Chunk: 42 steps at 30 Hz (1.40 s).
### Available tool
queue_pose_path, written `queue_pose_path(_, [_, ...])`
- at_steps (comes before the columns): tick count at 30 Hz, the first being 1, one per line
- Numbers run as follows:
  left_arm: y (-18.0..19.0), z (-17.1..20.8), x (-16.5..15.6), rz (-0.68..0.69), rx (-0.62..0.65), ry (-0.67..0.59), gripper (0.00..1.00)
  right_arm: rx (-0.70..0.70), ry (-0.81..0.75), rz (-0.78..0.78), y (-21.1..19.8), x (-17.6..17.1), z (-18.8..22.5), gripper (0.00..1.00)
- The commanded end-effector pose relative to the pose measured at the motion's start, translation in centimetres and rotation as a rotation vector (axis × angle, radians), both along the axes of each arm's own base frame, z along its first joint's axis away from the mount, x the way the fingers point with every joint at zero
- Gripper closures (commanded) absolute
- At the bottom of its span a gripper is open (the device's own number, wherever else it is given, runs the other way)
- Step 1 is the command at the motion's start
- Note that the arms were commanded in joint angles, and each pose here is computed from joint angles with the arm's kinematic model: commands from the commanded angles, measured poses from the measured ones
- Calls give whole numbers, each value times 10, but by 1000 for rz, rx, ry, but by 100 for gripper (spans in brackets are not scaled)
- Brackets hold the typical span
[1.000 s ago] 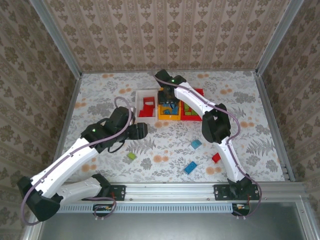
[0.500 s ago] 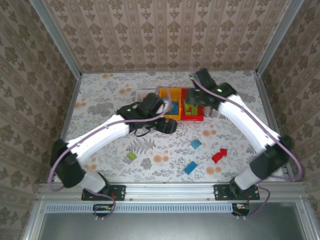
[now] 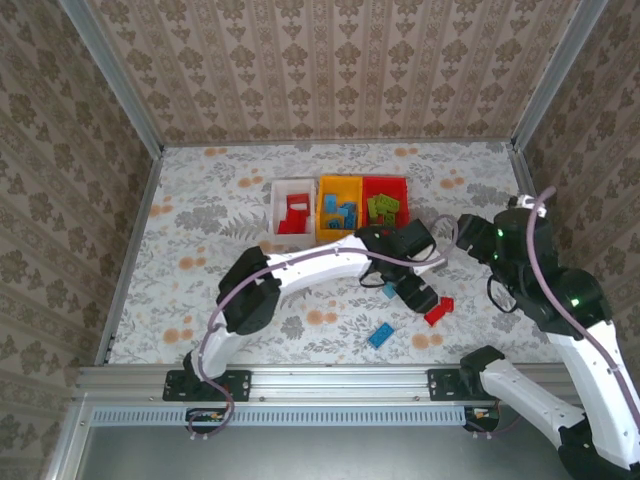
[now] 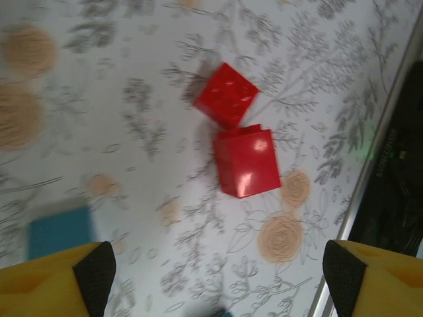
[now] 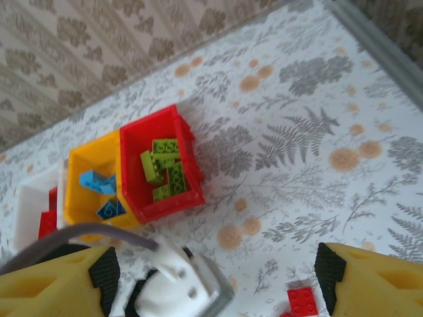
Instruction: Sort the legos into containers by color
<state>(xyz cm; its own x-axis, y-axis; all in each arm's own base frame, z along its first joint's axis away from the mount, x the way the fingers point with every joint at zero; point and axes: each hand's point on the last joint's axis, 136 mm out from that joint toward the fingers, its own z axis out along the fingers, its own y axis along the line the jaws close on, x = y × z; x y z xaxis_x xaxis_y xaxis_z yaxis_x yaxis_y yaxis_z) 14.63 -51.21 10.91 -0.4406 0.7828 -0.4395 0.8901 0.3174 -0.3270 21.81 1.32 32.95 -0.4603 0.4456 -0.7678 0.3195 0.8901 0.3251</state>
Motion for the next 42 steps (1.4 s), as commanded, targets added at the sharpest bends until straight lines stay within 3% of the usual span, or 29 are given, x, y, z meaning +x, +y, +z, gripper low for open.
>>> queue_pose_path(1, [-6, -4, -19, -91, 25, -10, 13, -35, -27, -56, -14, -5, 16, 16])
queue_pose_path(14, [-38, -62, -19, -31, 178, -130, 12, 7, -96, -18, -13, -19, 56, 11])
queue_pose_path(23, [-34, -87, -28, -52, 258, -139, 23, 1, -31, -19, -13, -24, 39, 13])
queue_pose_path(25, [-33, -91, -27, -50, 266, -141, 29, 7, -24, -16, -12, -24, 36, 14])
queue_pose_path(28, [-35, -94, -31, -62, 257, -124, 49, 15, -20, -12, -10, -24, 35, 14])
queue_pose_path(31, [-37, -93, -31, -68, 250, -123, 63, 12, -18, -12, -11, -24, 34, 14])
queue_pose_path(38, [-37, -64, -16, -1, 211, -184, 70, 5, -6, 15, -6, -21, 33, 16])
queue_pose_path(42, [-16, -12, 23, 182, 123, -179, 71, 32, -41, 120, 15, -9, 43, 18])
